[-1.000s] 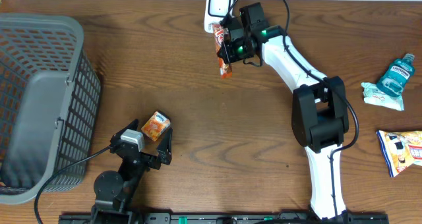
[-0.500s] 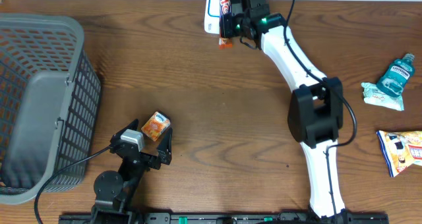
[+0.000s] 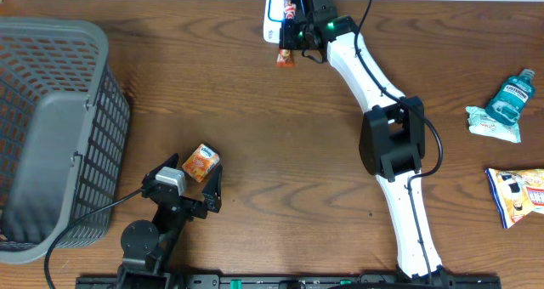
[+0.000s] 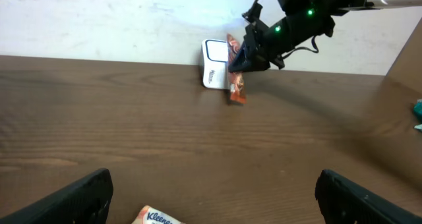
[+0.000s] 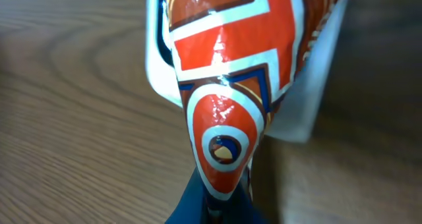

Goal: Scan the item barcode
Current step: 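Hold the snack stick in front of the white scanner, then carry the snack stick right and drop it at the right edge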

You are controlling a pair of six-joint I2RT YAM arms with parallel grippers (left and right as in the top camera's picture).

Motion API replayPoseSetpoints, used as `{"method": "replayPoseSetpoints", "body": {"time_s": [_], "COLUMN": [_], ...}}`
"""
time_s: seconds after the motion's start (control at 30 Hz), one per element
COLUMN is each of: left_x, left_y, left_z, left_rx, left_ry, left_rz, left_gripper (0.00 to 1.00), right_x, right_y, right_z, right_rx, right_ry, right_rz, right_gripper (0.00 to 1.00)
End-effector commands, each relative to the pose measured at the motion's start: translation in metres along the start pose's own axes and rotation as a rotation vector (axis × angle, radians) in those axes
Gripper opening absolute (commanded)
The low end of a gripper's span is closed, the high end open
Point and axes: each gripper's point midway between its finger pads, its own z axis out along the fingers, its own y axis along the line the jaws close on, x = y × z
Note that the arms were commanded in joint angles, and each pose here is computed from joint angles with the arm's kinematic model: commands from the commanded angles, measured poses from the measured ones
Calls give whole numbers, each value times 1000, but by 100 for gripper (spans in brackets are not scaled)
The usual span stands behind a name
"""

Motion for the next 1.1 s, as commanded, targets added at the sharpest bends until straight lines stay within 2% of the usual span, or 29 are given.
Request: {"method": "replayPoseSetpoints", "body": {"time_s": [0.0, 0.1, 0.17, 0.3, 0.4, 0.43, 0.6, 0.83, 0.97, 1.0, 1.07], "left_x": [16, 16, 16, 16, 16, 16, 16, 16, 16, 16, 16], "left_y": [2, 2, 2, 2, 2, 2, 2, 2, 2, 2, 2], "left_z": [1, 1, 1, 1, 1, 1, 1, 1, 1, 1, 1], "left_rx": [-2, -2, -2, -2, -2, -2, -2, -2, -2, -2, -2], "left_ry": [46, 46, 46, 46, 46, 46, 46, 46, 46, 46, 46], "left_rz": [-4, -4, -4, -4, -4, -4, -4, -4, -4, -4, -4], "left_gripper": [98, 98, 98, 98, 98, 97, 98, 98, 98, 98, 98], "right_x": [-9, -11, -14, -1, 9, 10, 11, 65, 83, 83, 71], "right_y": [2, 3, -1, -47, -113, -149, -279, -396, -430, -434, -425], "right_z": [-14, -34, -69, -107, -130, -144, -198, -229, -249, -257, -266], "right_rx": [33, 43, 86, 224, 403, 494, 831, 923, 954, 961, 899], "right_ry": [-5, 26, 75, 183, 259, 278, 280, 343, 331, 320, 284], "right_rz": [40, 51, -19, -82, -52, -32, 90, 332, 451, 478, 505], "right_gripper": [1, 1, 1, 1, 1, 1, 1, 1, 1, 13, 99]}}
